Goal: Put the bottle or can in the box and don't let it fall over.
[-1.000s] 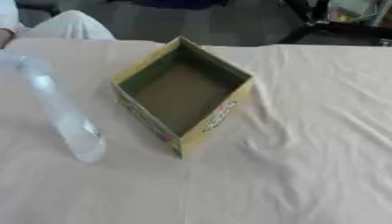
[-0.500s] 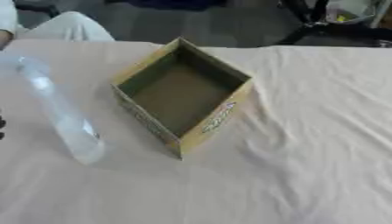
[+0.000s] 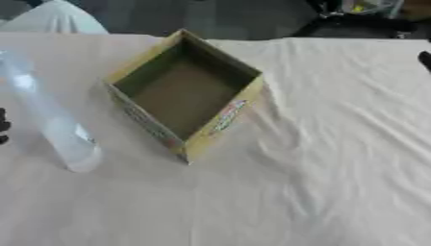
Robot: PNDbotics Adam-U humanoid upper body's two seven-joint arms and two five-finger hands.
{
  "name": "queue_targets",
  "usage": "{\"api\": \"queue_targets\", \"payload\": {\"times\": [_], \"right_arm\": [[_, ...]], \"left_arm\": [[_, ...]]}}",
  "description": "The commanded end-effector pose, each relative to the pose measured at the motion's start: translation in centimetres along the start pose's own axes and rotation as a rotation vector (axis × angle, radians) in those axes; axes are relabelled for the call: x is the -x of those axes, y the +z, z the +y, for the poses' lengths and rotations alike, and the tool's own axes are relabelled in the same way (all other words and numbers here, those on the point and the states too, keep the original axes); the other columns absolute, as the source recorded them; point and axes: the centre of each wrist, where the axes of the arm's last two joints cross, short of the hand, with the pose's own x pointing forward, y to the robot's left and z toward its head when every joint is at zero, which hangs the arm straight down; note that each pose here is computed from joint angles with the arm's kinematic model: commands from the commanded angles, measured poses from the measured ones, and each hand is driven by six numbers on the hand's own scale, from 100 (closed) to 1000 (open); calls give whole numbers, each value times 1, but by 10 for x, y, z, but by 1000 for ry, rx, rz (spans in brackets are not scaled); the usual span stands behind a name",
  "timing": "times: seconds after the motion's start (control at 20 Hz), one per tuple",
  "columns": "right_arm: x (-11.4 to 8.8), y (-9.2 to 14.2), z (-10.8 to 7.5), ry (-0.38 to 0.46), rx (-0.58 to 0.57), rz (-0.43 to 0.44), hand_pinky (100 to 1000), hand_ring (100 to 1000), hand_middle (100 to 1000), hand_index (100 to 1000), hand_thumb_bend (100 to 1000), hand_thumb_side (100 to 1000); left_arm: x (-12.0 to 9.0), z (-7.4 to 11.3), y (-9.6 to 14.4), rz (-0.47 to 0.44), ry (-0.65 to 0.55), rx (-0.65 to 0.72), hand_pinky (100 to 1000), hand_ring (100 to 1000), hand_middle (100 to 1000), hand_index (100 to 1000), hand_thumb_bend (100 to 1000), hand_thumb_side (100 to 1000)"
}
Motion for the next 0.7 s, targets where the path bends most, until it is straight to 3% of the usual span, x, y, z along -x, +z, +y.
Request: {"api": "queue_targets", "payload": {"times": [0.05,0.7], "right_arm": [[-10,-2,-1,29,-20,-32,1000,1000,978,1000,100,470],[-9,-1,-1,35,-28,-27,1000,1000,978,1000,100,470]], "left_arm": [[-7,4,-6,8,-17,20,1000,1000,1000,920,172,944],[-8,-1,-27,15,16,30,1000,1000,1000,971,180,944]]}}
